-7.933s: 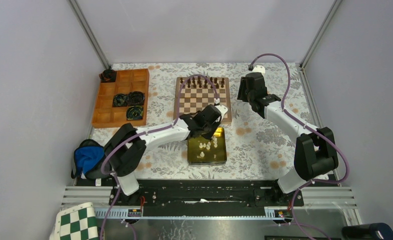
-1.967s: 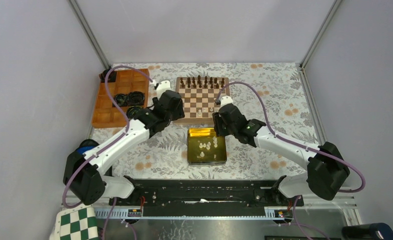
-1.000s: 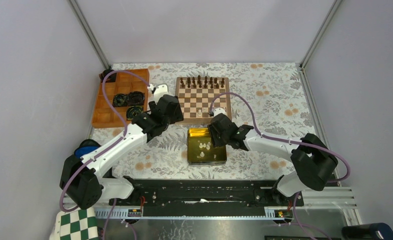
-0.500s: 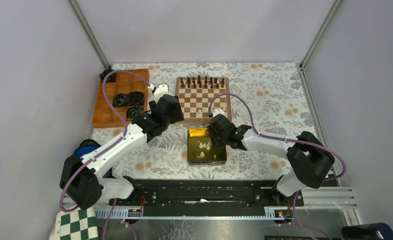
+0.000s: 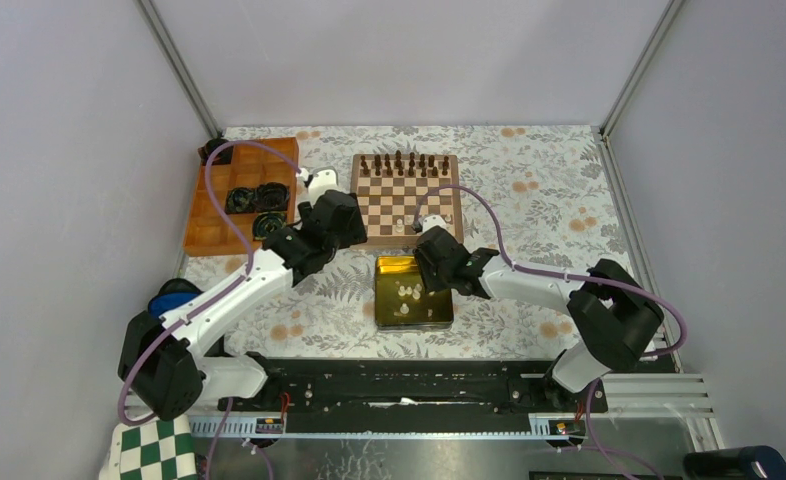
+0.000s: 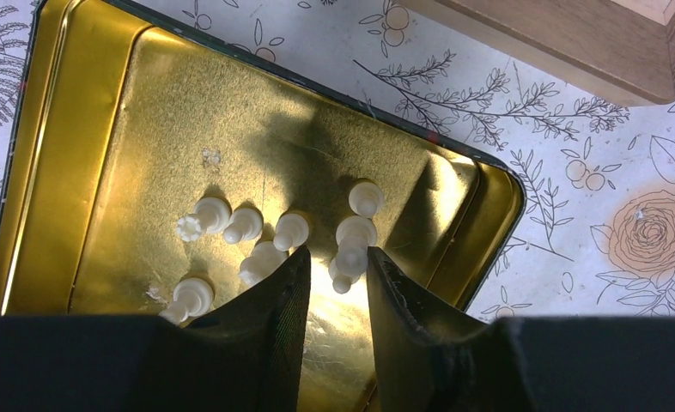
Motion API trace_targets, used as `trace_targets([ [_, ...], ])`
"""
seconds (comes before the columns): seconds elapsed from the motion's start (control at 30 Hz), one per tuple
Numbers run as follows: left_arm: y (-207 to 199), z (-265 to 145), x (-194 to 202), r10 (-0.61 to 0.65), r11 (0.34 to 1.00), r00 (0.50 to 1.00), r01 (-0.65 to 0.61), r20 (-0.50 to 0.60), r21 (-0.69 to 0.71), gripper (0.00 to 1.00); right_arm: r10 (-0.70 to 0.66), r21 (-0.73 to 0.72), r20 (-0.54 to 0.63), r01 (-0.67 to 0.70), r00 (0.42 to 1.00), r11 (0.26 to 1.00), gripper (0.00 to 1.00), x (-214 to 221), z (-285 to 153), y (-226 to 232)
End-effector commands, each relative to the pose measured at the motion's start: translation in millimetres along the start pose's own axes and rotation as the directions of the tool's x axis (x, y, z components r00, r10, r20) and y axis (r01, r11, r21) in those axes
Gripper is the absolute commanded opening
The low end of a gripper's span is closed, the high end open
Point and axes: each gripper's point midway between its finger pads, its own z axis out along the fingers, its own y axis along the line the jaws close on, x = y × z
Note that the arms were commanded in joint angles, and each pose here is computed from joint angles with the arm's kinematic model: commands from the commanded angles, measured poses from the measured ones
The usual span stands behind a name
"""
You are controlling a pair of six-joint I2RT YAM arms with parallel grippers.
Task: Set up the chess pieces on the board
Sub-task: Pick up the chess piece from the storage box.
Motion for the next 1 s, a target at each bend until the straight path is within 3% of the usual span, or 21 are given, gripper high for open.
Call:
trace_targets([
  [0.0,-3.2,-4.8,-12.0,-0.007,1.0,0.999,0.005,0.051,0.026,0.75,-0.002,-0.002,0.069,0.002,0.998,1.0,0.36,-24.6,-1.8,6.5],
  [0.27,-1.7,-5.5,-9.7,-0.001,1.0,0.999,0.0,0.048,0.027,0.75,-0.001,0.008,0.062,0.001,0.998,1.0,0.27,-23.2,-1.1,4.7],
  [0.67,-0.4,-8.5,-12.5,-0.006,1.0,0.998,0.005,0.06,0.027,0.75,-0.021,0.02,0.062,0.02,0.998,1.0,0.0,-24.5,-6.8,1.2],
  [0.97,-7.4,-13.1,-29.1,-0.026,0.999,0.996,0.023,0.088,0.035,0.75,-0.053,-0.023,0.105,0.056,0.993,0.998,0.0,-53.3,-32.4,11.3],
])
